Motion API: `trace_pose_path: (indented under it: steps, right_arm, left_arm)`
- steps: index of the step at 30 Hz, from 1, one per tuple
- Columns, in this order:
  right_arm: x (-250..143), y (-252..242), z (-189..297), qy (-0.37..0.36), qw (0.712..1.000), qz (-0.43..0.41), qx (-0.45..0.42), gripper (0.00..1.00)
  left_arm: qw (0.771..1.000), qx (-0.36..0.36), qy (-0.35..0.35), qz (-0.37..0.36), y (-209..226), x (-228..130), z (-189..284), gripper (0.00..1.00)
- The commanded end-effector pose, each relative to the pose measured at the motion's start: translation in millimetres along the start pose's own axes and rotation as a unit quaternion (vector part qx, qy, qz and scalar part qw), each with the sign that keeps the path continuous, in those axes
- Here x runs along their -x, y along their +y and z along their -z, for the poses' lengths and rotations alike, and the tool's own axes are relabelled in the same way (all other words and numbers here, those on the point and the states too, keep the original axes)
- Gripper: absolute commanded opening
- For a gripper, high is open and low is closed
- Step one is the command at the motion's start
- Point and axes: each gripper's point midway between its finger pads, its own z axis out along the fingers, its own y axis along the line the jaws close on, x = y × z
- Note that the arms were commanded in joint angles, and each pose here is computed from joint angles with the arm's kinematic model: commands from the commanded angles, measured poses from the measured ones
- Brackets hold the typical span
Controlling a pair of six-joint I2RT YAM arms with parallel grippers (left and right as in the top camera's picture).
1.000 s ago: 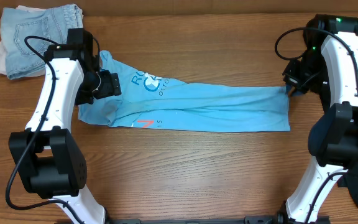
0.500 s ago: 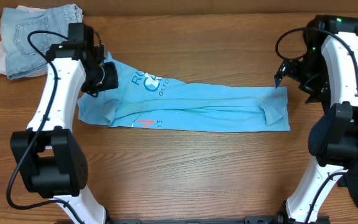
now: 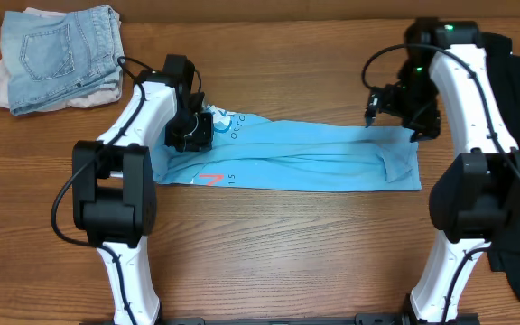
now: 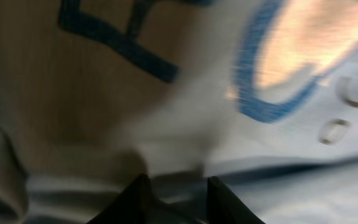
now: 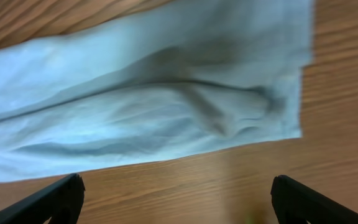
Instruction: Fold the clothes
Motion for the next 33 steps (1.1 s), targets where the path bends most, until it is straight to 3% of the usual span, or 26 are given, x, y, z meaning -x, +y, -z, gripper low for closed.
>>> trace_pose_path:
  steps: [1, 4, 9, 20, 25, 29, 33]
  right_arm:
    - [-6, 7, 4, -0.009, 1.0, 0.021, 0.004, 0.99]
    - [-9, 0, -15, 0.002, 0.999, 0.024, -0.022, 0.98]
    - [-10, -6, -56, 0.012, 0.999, 0.024, -0.028, 0.98]
    - [2, -11, -85, -0.016, 0.999, 0.031, -0.036, 0.83]
    - [2, -11, -85, -0.016, 0.999, 0.032, -0.036, 0.52]
    - [-2, -12, -84, -0.006, 0.999, 0.031, -0.04, 0.07]
    - [-16, -16, -80, 0.022, 0.998, 0.025, -0.048, 0.04]
  left_arm:
    - [1.0, 0.011, -0.007, 0.026, 24, 7, 4, 0.33]
    - [0.995, 0.055, -0.01, 0.08, 59, 7, 9, 0.34]
    - [0.991, 0.058, -0.012, 0.122, 94, 7, 16, 0.33]
    - [0.987, 0.057, -0.013, 0.151, 117, 5, 21, 0.39]
    - [0.987, 0.057, -0.013, 0.15, 117, 5, 21, 0.41]
    - [0.987, 0.058, -0.014, 0.146, 117, 5, 21, 0.42]
    - [0.987, 0.061, -0.014, 0.147, 118, 6, 21, 0.44]
